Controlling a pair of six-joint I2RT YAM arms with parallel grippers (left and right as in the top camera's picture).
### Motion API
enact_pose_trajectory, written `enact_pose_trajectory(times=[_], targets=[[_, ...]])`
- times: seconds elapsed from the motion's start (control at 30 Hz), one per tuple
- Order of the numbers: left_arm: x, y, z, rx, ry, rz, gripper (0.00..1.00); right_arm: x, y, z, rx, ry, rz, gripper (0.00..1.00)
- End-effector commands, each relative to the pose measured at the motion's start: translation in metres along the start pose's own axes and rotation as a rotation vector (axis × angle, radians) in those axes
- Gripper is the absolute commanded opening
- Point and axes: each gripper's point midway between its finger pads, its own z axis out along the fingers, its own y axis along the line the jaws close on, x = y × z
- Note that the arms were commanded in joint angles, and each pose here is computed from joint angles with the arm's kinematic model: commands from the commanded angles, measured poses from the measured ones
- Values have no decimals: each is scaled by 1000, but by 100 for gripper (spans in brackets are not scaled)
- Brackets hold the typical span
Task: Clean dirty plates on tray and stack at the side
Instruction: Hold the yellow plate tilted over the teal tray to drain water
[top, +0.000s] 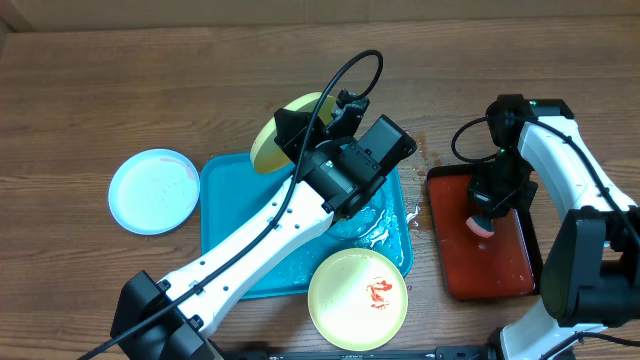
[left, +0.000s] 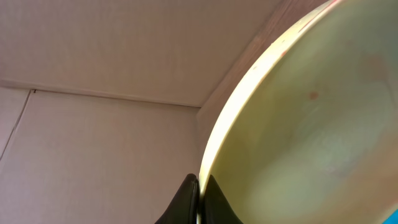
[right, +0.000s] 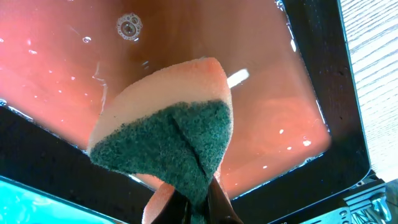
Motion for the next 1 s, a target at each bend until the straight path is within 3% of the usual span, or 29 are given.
enact_pose_trajectory(times=[0.0, 0.97], targets=[[-5, 10, -4, -31, -9, -15, 5, 0, -1, -5, -12, -18, 3, 4], [-6, 4, -3, 3, -14, -36, 5, 1, 1, -5, -18, -15, 2, 4]])
